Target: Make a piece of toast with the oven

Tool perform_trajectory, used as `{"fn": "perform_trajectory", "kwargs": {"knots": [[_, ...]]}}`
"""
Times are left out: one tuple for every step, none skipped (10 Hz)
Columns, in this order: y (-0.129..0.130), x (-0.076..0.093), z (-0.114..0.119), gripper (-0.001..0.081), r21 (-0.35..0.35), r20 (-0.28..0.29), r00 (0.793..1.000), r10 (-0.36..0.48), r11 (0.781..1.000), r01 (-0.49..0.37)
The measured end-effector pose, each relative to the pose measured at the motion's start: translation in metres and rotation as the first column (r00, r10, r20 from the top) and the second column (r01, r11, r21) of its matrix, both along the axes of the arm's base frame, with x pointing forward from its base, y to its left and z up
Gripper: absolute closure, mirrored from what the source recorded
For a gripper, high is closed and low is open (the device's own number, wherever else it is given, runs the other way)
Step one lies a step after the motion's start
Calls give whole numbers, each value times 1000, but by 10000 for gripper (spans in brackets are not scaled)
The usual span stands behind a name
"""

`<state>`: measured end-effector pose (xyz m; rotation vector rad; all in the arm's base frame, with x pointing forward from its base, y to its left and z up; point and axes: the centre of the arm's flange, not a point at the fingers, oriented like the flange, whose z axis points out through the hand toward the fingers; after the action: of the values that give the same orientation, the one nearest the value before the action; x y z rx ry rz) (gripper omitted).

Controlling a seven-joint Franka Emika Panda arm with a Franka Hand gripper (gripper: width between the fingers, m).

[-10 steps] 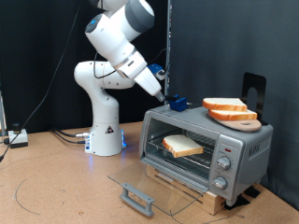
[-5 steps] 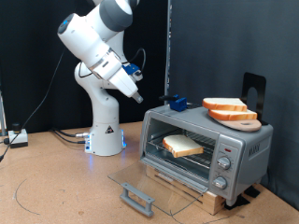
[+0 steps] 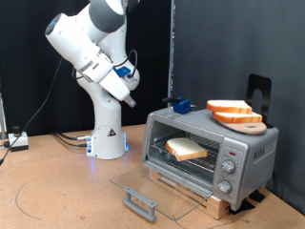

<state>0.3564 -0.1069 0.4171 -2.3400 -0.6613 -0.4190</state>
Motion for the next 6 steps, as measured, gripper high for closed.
{"fn": "perform_trajectory", "kwargs": {"knots": [[4, 5, -1, -2, 7, -65, 992, -109, 994, 110], [4, 13, -4, -2, -8, -112, 967, -228, 973, 229], [-1, 19, -11, -2, -38, -149, 927, -345, 938, 343], [-8, 24, -19, -2, -53, -190, 885, -425, 905, 423], [-6, 23, -19, -2, -47, -173, 905, -389, 921, 387], [-3, 21, -20, -2, -31, -218, 890, -400, 914, 404]]}}
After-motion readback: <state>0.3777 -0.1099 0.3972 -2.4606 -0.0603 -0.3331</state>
